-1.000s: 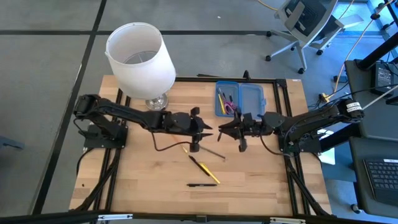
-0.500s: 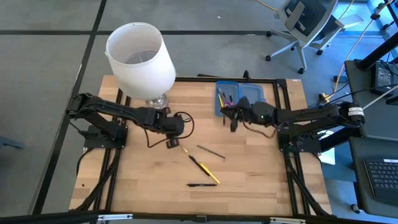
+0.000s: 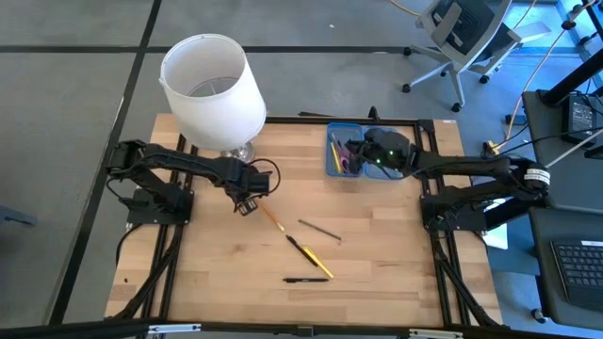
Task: Pick & place school supplies into a supply box
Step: Put the black transparent pen into the blue supply box, then put the blue pen into the blue supply box
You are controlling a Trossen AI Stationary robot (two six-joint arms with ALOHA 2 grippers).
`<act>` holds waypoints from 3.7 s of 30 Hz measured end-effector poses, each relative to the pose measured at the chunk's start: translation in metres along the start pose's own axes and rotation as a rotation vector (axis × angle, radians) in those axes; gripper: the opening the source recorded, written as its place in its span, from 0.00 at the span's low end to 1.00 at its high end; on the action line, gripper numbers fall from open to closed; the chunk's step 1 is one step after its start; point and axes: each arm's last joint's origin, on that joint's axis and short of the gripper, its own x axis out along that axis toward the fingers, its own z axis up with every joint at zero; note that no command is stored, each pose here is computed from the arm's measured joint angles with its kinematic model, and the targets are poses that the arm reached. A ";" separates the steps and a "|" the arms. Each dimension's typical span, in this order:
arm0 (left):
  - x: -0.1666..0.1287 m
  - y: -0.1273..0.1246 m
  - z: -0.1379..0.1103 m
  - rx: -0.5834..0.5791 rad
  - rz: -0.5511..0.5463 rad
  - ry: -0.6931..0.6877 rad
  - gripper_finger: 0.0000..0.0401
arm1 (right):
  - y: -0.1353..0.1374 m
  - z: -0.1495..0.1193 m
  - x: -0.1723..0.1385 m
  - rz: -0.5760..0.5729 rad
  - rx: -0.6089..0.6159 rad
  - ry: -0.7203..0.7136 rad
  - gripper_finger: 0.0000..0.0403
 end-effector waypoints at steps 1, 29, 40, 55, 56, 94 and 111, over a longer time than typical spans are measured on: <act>0.005 0.002 -0.002 -0.015 0.007 0.022 0.22 | -0.003 0.000 0.003 -0.012 -0.001 0.008 0.13; 0.043 0.036 -0.012 -0.148 0.177 0.103 0.21 | -0.013 0.011 0.099 -0.105 -0.082 0.402 0.13; 0.043 0.037 -0.012 -0.140 0.185 0.099 0.28 | -0.016 0.009 0.098 -0.129 -0.044 0.431 0.23; 0.044 0.029 -0.014 -0.116 0.121 0.103 0.50 | -0.018 0.000 0.093 -0.152 -0.048 0.532 0.29; 0.046 0.026 -0.015 -0.091 0.092 0.103 0.50 | -0.019 0.000 0.092 -0.154 -0.049 0.538 0.29; 0.069 0.066 -0.068 -0.327 0.282 -0.057 0.48 | -0.017 -0.006 0.089 -0.138 -0.046 0.603 0.29; 0.070 0.046 -0.073 -0.319 0.107 -0.033 0.47 | -0.011 -0.008 0.088 -0.123 -0.062 0.608 0.29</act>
